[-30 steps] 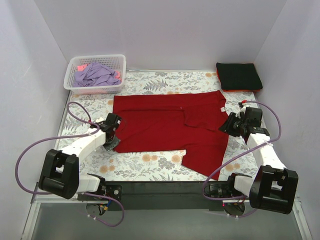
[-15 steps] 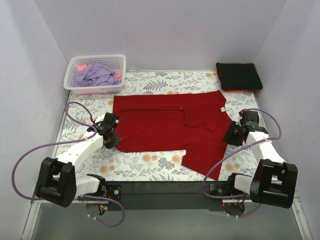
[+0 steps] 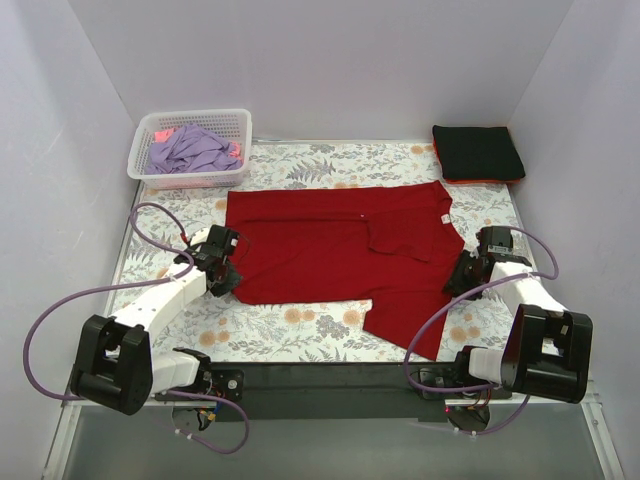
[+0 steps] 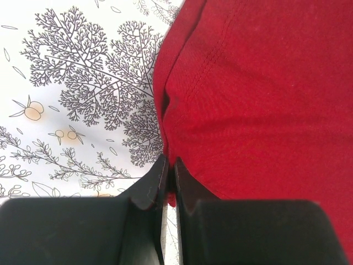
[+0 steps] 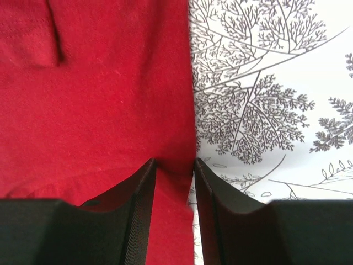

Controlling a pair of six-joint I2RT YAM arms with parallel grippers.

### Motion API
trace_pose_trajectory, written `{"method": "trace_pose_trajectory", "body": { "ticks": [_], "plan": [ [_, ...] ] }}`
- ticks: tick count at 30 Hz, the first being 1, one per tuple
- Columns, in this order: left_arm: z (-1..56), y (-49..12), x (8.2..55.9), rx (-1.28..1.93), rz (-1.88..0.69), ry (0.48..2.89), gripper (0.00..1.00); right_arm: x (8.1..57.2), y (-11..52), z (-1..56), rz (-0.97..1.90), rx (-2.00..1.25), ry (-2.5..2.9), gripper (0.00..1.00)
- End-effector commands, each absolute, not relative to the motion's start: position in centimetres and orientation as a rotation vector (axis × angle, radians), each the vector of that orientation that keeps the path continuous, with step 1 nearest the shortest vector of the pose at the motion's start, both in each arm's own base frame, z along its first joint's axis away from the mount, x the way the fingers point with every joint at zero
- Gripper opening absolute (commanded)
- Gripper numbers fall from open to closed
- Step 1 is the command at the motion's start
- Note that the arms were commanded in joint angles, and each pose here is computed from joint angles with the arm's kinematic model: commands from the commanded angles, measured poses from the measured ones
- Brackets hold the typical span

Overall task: Fold and stack the t-shirts
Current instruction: Fold the tshirt

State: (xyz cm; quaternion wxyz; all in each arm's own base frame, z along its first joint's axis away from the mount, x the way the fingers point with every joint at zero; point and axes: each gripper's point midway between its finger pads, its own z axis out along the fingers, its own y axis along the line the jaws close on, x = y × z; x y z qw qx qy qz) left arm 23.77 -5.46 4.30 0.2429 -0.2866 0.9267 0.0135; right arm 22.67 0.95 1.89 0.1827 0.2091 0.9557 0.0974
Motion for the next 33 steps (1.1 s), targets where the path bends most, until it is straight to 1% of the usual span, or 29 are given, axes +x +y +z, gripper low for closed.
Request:
{"method": "trace_pose_trajectory", "body": {
  "ticks": [1, 4, 7, 10, 11, 16, 20, 23, 27, 33],
  "plan": [
    [4.7, -5.2, 24.0, -0.785, 0.029, 2.505, 0.0, 22.5, 0.8, 0.7, 0.256, 0.612, 2.708, 0.41],
    [5.0, -5.1, 24.0, -0.796, 0.033, 2.49, 0.0, 22.4, 0.8, 0.4, 0.258, 0.61, 2.71, 0.37],
    [5.3, -4.6, 23.9, -0.823, 0.056, 2.467, 0.0, 22.5, 0.9, 0.7, 0.268, 0.6, 2.699, 0.27],
    [5.8, -4.1, 23.6, -0.872, 0.076, 2.439, 0.0, 22.6, 0.7, 1.4, 0.253, 0.587, 2.688, 0.06],
    [6.0, -4.0, 23.5, -0.882, 0.078, 2.433, 0.0, 22.7, 0.6, 1.8, 0.246, 0.579, 2.68, 0.01],
    [6.9, -3.6, 23.2, -0.912, 0.068, 2.391, 0.0, 22.6, 0.1, 3.3, 0.215, 0.544, 2.67, 0.01],
    [7.2, -3.3, 23.5, -0.927, 0.07, 2.382, 0.0, 23.7, 0.0, 5.4, 0.219, 0.512, 2.611, 0.01],
    [7.5, -3.3, 24.5, -0.932, 0.057, 2.382, 0.0, 24.6, 0.7, 6.2, 0.284, 0.507, 2.598, 0.01],
    [7.7, -2.9, 25.8, -0.937, 0.083, 2.383, 0.0, 26.3, 0.0, 7.6, 0.251, 0.508, 2.561, 0.01],
    [8.3, -2.6, 28.4, -0.935, 0.086, 2.379, 0.0, 28.4, 0.0, 9.0, 0.279, 0.522, 2.524, 0.01]
  ]
}}
